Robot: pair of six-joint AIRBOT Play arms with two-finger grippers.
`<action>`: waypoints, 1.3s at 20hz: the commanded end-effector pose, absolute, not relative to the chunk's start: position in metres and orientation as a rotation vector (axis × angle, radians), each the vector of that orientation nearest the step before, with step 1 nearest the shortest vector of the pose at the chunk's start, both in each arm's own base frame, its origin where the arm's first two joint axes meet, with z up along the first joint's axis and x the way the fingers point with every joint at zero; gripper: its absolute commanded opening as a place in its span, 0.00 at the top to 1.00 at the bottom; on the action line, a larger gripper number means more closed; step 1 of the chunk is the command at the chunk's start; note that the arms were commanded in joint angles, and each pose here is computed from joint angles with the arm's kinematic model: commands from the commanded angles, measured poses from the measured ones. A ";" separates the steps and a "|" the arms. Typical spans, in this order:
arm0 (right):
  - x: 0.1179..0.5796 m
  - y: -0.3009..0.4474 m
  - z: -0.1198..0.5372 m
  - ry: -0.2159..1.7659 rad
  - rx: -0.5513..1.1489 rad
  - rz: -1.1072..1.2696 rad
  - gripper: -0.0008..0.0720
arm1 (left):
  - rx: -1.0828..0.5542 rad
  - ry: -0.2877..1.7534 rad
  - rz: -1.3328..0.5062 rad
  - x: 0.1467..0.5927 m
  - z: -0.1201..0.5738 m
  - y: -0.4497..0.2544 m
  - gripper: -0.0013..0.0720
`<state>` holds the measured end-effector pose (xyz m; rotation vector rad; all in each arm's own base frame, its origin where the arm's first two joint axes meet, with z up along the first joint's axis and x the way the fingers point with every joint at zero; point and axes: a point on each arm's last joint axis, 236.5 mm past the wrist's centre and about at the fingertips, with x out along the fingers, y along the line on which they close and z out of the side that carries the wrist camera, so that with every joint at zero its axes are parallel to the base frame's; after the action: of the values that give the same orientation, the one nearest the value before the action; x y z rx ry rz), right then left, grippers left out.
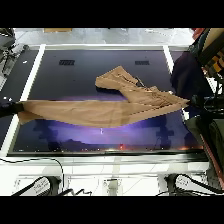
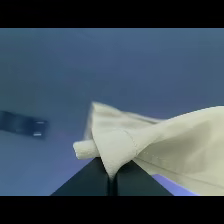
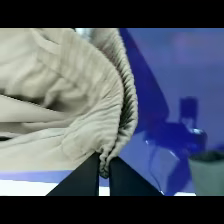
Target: Fold the clothes and pants, and hang the long-sleeved shirts on hangers.
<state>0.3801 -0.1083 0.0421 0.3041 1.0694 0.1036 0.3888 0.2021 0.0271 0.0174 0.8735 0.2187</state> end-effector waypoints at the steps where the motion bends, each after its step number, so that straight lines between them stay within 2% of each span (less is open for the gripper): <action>1: 0.363 -0.124 0.036 1.149 0.304 0.008 0.94 | 0.197 0.933 0.261 0.376 0.024 0.230 0.97; 4: 0.345 -0.112 0.030 1.231 0.337 0.038 0.95 | 0.255 0.965 0.267 0.370 0.022 0.237 0.97; 12: 0.292 -0.095 -0.019 1.318 0.348 0.001 0.94 | 0.180 1.082 0.204 0.368 -0.041 0.225 0.96; 13: 0.289 -0.092 -0.024 1.330 0.359 0.005 0.94 | 0.167 1.070 0.205 0.371 -0.042 0.224 0.89; 14: 0.288 -0.090 -0.026 1.332 0.367 0.009 0.94 | 0.160 1.063 0.203 0.373 -0.040 0.222 0.54; 15: 0.290 -0.089 -0.025 1.325 0.373 0.011 0.94 | 0.144 1.059 0.221 0.371 -0.039 0.225 0.12; 19: 0.294 -0.084 -0.022 1.307 0.397 0.022 0.94 | -0.010 1.075 0.346 0.342 -0.035 0.254 0.10; 22: 0.294 -0.084 -0.022 1.306 0.397 0.022 0.94 | -0.154 1.195 0.377 0.288 -0.052 0.267 0.14; 26: 0.294 -0.084 -0.022 1.306 0.398 0.023 0.94 | -0.542 1.153 0.199 0.266 -0.068 0.238 0.20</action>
<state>0.2941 -0.0850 -0.0226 0.3946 1.3075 0.0209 0.2777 0.2632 -0.0632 -0.2809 1.1918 0.3294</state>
